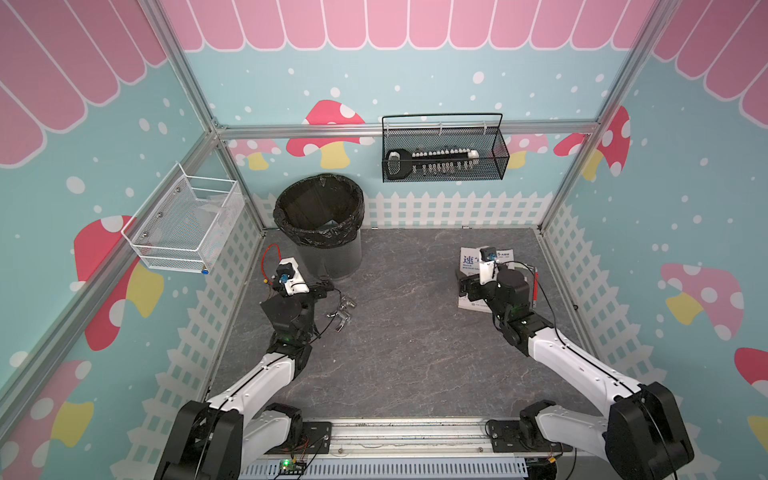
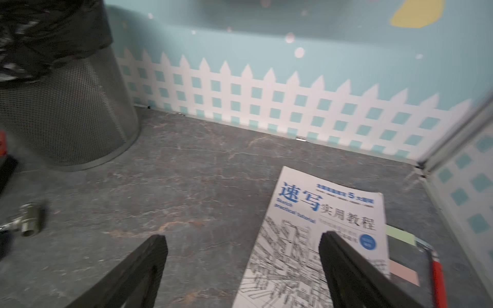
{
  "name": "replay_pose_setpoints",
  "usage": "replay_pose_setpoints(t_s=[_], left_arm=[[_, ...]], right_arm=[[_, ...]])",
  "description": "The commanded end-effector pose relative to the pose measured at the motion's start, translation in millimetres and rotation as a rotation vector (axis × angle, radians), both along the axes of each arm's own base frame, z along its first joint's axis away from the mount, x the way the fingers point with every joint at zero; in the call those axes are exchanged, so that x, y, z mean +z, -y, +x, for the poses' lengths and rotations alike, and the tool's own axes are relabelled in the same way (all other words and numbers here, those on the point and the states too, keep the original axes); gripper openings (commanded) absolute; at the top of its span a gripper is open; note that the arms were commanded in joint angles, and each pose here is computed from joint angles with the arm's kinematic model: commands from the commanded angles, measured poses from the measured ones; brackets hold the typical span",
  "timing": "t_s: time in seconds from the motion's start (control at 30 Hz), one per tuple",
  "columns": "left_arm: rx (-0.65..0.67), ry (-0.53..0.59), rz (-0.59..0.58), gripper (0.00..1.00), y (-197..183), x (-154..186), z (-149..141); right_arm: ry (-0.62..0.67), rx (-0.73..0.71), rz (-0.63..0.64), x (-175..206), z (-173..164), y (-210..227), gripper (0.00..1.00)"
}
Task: Peel off the used sticky note
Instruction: Move the book to the center of the board.
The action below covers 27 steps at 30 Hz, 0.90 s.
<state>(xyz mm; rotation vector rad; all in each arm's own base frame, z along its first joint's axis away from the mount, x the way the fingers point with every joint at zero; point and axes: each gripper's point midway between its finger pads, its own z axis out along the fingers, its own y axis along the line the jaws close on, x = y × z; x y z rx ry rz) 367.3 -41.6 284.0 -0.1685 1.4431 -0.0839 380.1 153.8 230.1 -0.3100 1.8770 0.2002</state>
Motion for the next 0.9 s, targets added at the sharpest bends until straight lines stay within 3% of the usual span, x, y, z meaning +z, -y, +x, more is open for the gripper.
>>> replay_pose_setpoints(t_s=[0.0,0.17,0.27,0.4,0.57,0.87], left_arm=[[-0.028,-0.137,0.023,0.99,24,4,4],[-0.163,-0.174,0.068,0.99,67,66,27],[-0.229,-0.216,0.196,0.99,88,88,51],[-0.414,-0.303,0.376,0.99,117,88,80],[-0.572,-0.34,0.446,0.99,121,88,96],[-0.562,-0.451,0.607,0.99,115,49,127]], right_arm=[[-0.179,0.074,-0.006,-12,-11,-43,0.94],[-0.264,0.195,-0.045,-5,-10,-112,0.92],[-0.288,0.256,0.0,-7,-12,-136,0.91],[-0.299,0.268,0.021,-10,-14,-140,0.91],[-0.271,0.243,-0.001,-4,-22,-124,0.91],[-0.267,0.194,-0.008,-10,-35,-94,0.94]])
